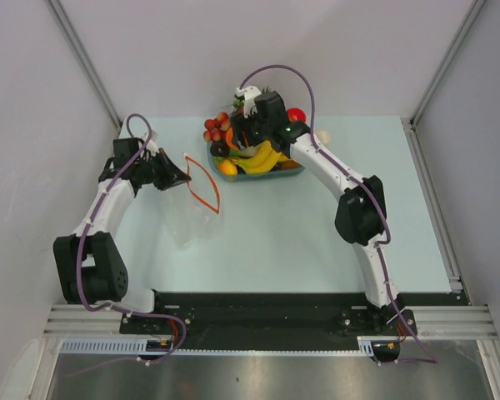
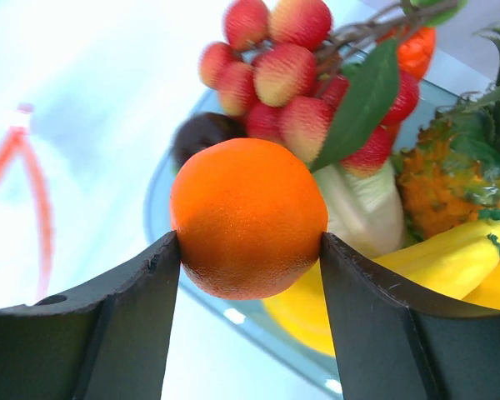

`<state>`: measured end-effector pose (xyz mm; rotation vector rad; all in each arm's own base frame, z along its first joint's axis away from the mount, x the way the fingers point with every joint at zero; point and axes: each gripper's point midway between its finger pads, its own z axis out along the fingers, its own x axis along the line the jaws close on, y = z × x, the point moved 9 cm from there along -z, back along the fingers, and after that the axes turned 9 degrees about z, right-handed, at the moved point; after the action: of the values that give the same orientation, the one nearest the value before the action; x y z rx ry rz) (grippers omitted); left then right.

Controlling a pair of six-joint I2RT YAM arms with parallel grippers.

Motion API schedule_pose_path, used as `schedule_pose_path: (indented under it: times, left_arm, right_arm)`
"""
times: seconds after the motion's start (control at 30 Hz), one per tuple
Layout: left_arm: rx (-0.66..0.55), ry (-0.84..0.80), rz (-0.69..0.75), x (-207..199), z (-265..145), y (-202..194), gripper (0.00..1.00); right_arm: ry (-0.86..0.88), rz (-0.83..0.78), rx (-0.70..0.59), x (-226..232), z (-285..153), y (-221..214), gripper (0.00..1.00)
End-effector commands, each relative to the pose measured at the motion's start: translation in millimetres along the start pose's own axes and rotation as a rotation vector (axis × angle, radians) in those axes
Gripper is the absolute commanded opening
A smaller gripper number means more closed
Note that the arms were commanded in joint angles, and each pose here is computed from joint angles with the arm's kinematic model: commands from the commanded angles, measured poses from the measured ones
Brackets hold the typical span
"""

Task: Place the food in the zip-top bag and seal the zipper
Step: Pick up the fake fruit from the bin, then place the fake fruit in the zipper food storage bag.

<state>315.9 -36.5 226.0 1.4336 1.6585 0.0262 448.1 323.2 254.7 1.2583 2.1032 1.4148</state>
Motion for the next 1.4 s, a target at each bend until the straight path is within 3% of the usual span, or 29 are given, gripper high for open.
schedule_pose_path:
  times: [0.0, 0.2, 0.67, 0.73, 0.87, 0.97, 1.17, 1.37]
  left_arm:
    - [-0.009, -0.044, 0.016, -8.5, 0.4, 2.3, 0.00]
    - [-0.016, -0.072, 0.018, -15.2, -1.5, 3.3, 0.00]
    - [-0.035, -0.173, 0.011, -30.3, -10.3, 6.7, 0.00]
    - [-0.038, -0.205, 0.012, -34.1, -12.6, 6.7, 0.00]
    - [-0.041, -0.273, 0.005, -39.4, -15.6, 4.4, 0.00]
    - [-0.041, -0.317, -0.009, -42.6, -17.0, 2.3, 0.00]
    - [-0.046, -0.373, -0.024, -47.0, -17.6, 2.3, 0.00]
    - [-0.057, -0.442, -0.016, -55.0, -22.4, 8.2, 0.00]
  right_arm:
    - [0.152, 0.070, -0.089, 27.5, -51.6, 41.6, 0.47]
    - [0.378, 0.169, -0.040, 63.7, -63.9, 30.7, 0.46]
    - [0.539, 0.130, 0.145, 111.3, -47.4, -22.7, 0.43]
    - [0.528, 0.073, 0.160, 117.2, -47.8, -28.6, 0.50]
    - [0.488, 0.024, 0.203, 116.4, -47.5, -37.4, 0.80]
    - [0.476, 0.022, 0.206, 111.9, -50.8, -33.6, 0.92]
    - [0.463, 0.110, 0.180, 87.2, -63.2, -11.6, 1.00]
    - [0.380, 0.182, 0.170, 43.6, -74.9, -6.5, 0.99]
